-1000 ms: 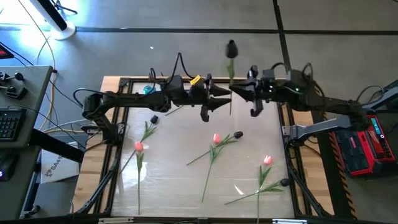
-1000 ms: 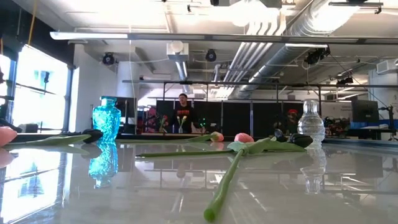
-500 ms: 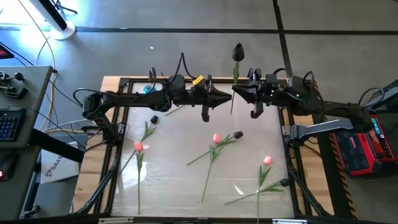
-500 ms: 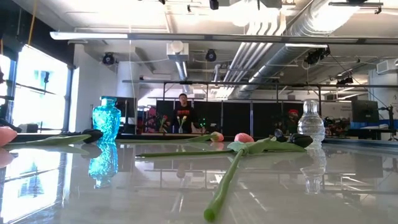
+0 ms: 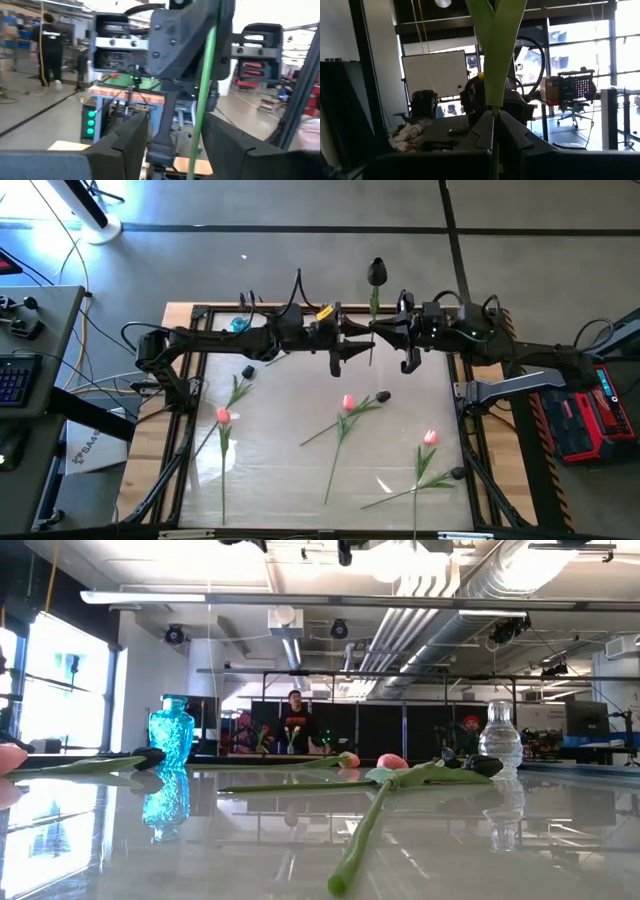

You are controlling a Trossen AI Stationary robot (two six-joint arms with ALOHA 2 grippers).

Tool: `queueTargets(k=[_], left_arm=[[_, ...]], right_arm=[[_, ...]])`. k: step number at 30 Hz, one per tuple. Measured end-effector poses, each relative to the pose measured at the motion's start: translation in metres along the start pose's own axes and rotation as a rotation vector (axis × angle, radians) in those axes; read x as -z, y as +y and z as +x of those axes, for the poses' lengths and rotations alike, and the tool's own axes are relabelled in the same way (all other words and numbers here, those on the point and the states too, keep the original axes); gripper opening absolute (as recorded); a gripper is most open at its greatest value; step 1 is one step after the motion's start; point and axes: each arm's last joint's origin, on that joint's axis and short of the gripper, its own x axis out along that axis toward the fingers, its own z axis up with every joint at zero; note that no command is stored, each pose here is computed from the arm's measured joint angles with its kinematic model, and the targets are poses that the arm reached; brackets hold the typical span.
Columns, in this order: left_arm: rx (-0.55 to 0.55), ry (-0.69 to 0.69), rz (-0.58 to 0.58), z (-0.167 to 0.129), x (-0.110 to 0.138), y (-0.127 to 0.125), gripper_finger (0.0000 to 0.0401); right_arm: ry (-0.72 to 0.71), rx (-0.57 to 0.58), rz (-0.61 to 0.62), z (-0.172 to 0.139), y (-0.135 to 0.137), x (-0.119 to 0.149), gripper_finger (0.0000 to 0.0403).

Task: Sort flowers into vase by color
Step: Put the black flower into the transparent vase

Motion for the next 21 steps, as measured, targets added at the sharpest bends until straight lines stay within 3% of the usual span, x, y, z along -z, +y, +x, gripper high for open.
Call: queueTargets(k=[7, 14, 18, 21], left_arm=[[0.072, 0.01, -0.002, 0.008, 0.013, -0.007, 0.0121], [0.065, 0.016, -0.002, 0.007, 0.013, -0.005, 0.0016], [0.054, 0.043, -0.012, 0.007, 0.016, -0.002, 0.0009], [0.04, 0.093, -0.016, 0.007, 0.02, 0.0, 0.0003]], right_arm=[[0.008, -0.007, 0.002, 0.001, 0.0, 0.001, 0.0], [0.056, -0.013, 0.066, 0.0, 0.0, 0.005, 0.0], [0.102, 0.014, 0.135, -0.005, -0.002, 0.006, 0.0009], [0.15, 0.033, 0.163, -0.013, -0.004, 0.006, 0.0041]])
